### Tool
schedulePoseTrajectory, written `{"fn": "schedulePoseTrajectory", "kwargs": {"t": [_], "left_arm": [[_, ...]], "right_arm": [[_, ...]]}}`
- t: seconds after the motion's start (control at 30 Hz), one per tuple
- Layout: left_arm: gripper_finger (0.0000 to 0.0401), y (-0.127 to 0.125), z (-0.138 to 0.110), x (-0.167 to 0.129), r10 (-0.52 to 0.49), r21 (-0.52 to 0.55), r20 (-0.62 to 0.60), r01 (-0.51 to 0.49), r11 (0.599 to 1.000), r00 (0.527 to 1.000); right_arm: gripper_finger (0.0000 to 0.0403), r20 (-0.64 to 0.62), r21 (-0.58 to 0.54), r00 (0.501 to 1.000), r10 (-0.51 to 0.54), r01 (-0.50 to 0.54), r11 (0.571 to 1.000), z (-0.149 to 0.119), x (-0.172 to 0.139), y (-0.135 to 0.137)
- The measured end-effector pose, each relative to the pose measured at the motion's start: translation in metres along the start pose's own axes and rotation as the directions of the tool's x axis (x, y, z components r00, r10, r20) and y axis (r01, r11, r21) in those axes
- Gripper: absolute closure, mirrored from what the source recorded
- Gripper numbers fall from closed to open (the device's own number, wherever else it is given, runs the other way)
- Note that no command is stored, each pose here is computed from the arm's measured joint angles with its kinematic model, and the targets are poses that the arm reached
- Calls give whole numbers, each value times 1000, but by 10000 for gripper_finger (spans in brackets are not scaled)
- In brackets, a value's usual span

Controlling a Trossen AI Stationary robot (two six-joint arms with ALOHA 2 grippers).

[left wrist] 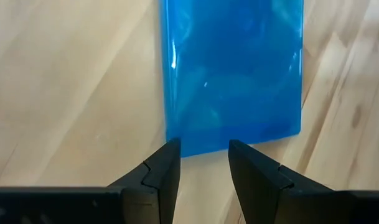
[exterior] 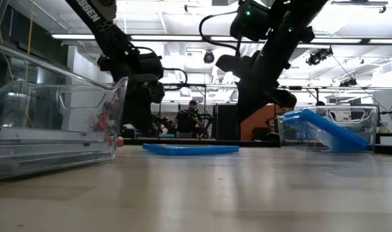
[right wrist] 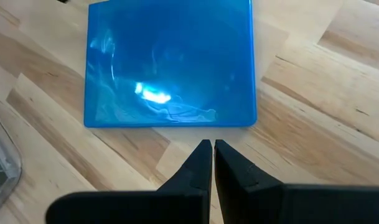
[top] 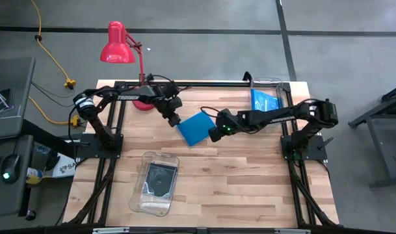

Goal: Pick & place jewel cases by type
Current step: Put the blue cd case into the top transparent bin

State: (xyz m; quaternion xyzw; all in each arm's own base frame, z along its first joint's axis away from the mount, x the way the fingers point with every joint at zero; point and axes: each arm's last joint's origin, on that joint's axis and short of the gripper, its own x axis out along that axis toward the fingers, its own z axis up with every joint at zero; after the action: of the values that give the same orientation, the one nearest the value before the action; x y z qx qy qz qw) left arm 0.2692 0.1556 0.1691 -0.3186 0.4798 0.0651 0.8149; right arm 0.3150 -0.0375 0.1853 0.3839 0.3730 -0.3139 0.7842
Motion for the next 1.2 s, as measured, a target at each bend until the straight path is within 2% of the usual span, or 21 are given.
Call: {"fn": "schedulePoseTrajectory", "kwargs": {"t": [0.3,0.5,0.67,0.93,1.03,1.2], "left_arm": [[268,16,-12,-6,5,-5,-86,-5,1000,996],[268,29,-31,4,41,-136,-105,-55,989,994],[268,33,-46,14,-5,-269,7,7,963,1000],[268,35,-60,15,38,-490,130,31,871,991],[268,34,-58,14,38,-531,150,48,846,988],[268,29,-53,17,49,-546,196,67,835,979]], "right_arm": [[402,-15,-7,999,-32,32,999,-2,0,-3],[402,-19,-19,999,-38,38,999,-2,0,-3],[402,-21,-29,999,-47,47,998,-3,0,-4],[402,10,-43,997,-78,78,996,-2,0,-5],[402,26,-54,996,-89,90,994,-1,0,-6],[398,54,-64,993,-107,110,992,0,0,-6]]}}
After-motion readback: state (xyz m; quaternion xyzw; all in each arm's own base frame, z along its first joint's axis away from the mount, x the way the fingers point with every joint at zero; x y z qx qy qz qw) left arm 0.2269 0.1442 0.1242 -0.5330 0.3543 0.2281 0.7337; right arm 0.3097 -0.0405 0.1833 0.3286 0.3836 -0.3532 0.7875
